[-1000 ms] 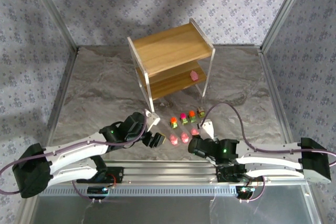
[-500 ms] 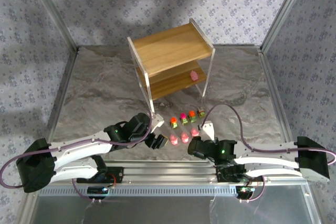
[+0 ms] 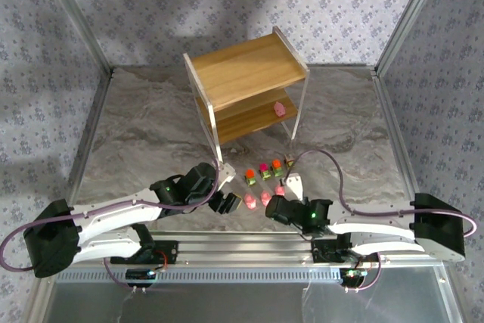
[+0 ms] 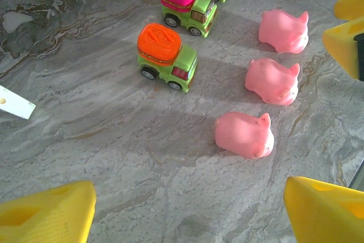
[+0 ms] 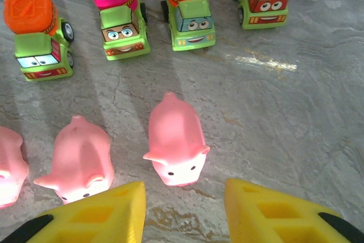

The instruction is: Place and organize the plastic toys onto the shelf

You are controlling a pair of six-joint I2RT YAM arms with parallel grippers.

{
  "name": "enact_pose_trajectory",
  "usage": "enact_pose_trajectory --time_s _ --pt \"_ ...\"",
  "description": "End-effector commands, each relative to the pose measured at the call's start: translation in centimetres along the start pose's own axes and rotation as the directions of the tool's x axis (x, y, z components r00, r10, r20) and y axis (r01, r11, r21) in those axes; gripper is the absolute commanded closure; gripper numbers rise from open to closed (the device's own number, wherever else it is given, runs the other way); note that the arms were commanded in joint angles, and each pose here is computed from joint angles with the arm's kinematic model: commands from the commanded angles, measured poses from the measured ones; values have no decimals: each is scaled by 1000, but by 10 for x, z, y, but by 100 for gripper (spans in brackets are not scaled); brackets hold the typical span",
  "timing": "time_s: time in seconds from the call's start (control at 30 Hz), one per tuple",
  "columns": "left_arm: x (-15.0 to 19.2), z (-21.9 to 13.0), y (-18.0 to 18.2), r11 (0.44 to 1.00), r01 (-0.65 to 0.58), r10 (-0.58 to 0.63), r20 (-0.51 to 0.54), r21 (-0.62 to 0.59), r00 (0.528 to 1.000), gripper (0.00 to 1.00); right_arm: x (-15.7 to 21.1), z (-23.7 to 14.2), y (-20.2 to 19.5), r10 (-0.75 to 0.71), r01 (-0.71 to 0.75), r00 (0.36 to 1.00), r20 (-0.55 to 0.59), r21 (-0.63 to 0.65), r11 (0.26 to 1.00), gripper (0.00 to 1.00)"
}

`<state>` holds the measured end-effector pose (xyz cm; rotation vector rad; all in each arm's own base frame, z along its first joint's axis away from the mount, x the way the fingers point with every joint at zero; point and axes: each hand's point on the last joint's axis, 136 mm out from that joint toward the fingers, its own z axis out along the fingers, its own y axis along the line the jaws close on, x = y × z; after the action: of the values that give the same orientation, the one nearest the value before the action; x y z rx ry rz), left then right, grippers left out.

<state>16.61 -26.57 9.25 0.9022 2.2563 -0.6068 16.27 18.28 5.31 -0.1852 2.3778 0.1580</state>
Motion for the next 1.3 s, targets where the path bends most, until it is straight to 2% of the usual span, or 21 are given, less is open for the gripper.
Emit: enact_pose_trajectory --time_s 0.0,0.4,1.27 --pt "-15 -3 -3 1000 -20 20 33 -6 999 14 2 6 2 -8 8 1000 -5 -3 1000 57" --pt "-15 -4 -2 1000 -20 20 33 -12 999 14 4 16 -8 13 -11 999 -32 48 999 53" --pt "-15 -5 0 1000 -21 22 32 -21 999 14 2 33 -6 26 -22 998 -65 59 998 51"
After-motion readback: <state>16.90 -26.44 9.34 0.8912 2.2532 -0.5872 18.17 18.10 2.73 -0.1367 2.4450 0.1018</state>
